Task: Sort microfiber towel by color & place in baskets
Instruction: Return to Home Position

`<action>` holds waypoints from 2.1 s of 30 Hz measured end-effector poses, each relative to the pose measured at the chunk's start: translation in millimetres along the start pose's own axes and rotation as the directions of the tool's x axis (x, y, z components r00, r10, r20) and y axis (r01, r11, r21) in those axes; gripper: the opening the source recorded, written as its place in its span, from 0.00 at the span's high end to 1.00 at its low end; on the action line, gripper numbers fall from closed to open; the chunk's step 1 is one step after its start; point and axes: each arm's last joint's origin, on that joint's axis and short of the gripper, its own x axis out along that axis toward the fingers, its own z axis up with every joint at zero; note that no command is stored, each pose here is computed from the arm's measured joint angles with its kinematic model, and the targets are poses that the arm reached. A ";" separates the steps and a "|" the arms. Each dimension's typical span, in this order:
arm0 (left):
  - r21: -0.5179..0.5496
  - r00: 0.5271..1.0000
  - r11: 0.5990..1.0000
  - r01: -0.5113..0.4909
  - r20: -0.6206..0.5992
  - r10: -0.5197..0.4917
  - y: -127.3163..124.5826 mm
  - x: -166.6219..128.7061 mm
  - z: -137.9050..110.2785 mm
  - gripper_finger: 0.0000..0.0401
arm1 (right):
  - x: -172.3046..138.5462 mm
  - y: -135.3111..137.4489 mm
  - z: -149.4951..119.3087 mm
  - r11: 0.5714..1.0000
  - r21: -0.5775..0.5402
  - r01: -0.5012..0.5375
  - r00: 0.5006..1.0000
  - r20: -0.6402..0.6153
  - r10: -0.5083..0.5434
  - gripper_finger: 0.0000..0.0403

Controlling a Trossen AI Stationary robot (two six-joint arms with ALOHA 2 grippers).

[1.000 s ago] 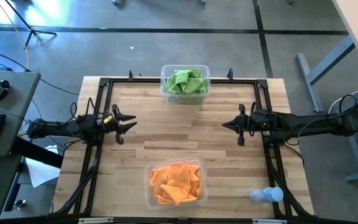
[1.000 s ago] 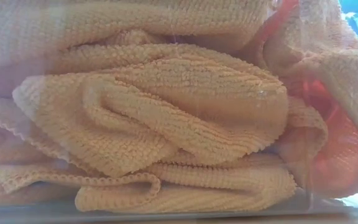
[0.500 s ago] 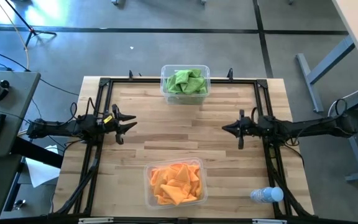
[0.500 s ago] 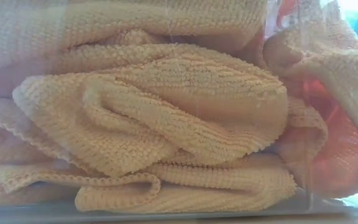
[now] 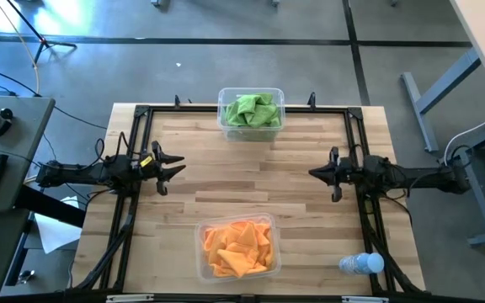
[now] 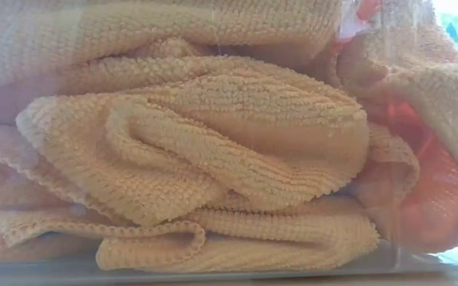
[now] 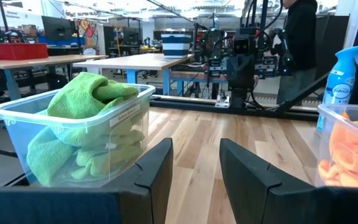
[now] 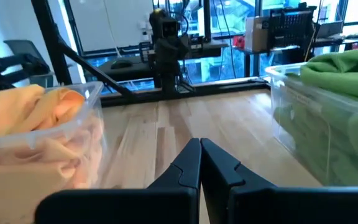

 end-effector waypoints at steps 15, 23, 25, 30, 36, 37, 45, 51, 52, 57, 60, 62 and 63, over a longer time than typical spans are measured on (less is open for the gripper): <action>0.000 1.000 1.000 0.000 0.000 0.000 0.0 0.0 -0.1 0.70 | -10.0 1.0 -3.9 0.998 -0.002 -0.063 0.997 0.043 0.063 1.00; 0.000 1.000 1.000 0.000 0.000 0.000 0.0 0.0 -0.1 0.70 | -9.9 1.1 -4.0 0.997 -0.033 -0.066 0.997 0.041 0.067 1.00; 0.000 1.000 1.000 0.000 0.000 0.000 0.0 0.0 -0.1 0.70 | -9.9 1.1 -4.0 0.997 -0.033 -0.066 0.997 0.041 0.067 1.00; 0.000 1.000 1.000 0.000 0.000 0.000 0.0 0.0 -0.1 0.70 | -9.9 1.1 -4.0 0.997 -0.033 -0.066 0.997 0.041 0.067 1.00; 0.000 1.000 1.000 0.000 0.000 0.000 0.0 0.0 -0.1 0.70 | -9.8 1.1 -4.2 0.997 -0.033 -0.065 0.997 0.040 0.067 1.00; 0.000 1.000 1.000 0.000 0.000 0.000 0.0 0.0 -0.1 0.70 | -9.8 1.1 -4.2 0.997 -0.033 -0.065 0.997 0.040 0.067 1.00; 0.000 1.000 1.000 0.000 0.000 0.000 0.0 0.0 -0.1 0.70 | -9.8 1.0 -4.2 0.997 -0.033 -0.065 0.997 0.040 0.066 1.00; 0.000 1.000 1.000 0.000 0.000 0.000 0.0 0.0 -0.1 0.70 | -9.8 1.0 -4.2 0.997 -0.033 -0.063 0.997 0.040 0.064 1.00; 0.000 1.000 1.000 0.000 0.000 0.000 0.0 0.0 0.0 0.70 | -9.8 1.0 -4.2 0.998 -0.033 -0.061 0.997 0.040 0.062 1.00; 0.000 1.000 1.000 0.000 0.000 0.000 0.0 0.0 -0.1 0.70 | -9.8 1.0 -4.2 0.998 -0.033 -0.061 0.997 0.040 0.062 1.00; 0.000 1.000 1.000 0.000 0.000 0.000 0.0 0.0 -0.1 0.70 | -9.8 0.9 -4.3 0.998 -0.033 -0.061 0.997 0.040 0.063 1.00; 0.000 1.000 1.000 0.000 0.000 0.000 0.0 0.0 -0.1 0.70 | -9.8 1.0 -4.3 0.998 -0.033 -0.061 0.997 0.040 0.063 1.00; 0.000 1.000 1.000 0.000 0.000 0.000 0.0 0.0 0.0 0.70 | -9.8 1.0 -4.4 0.998 -0.033 -0.062 0.997 0.039 0.063 1.00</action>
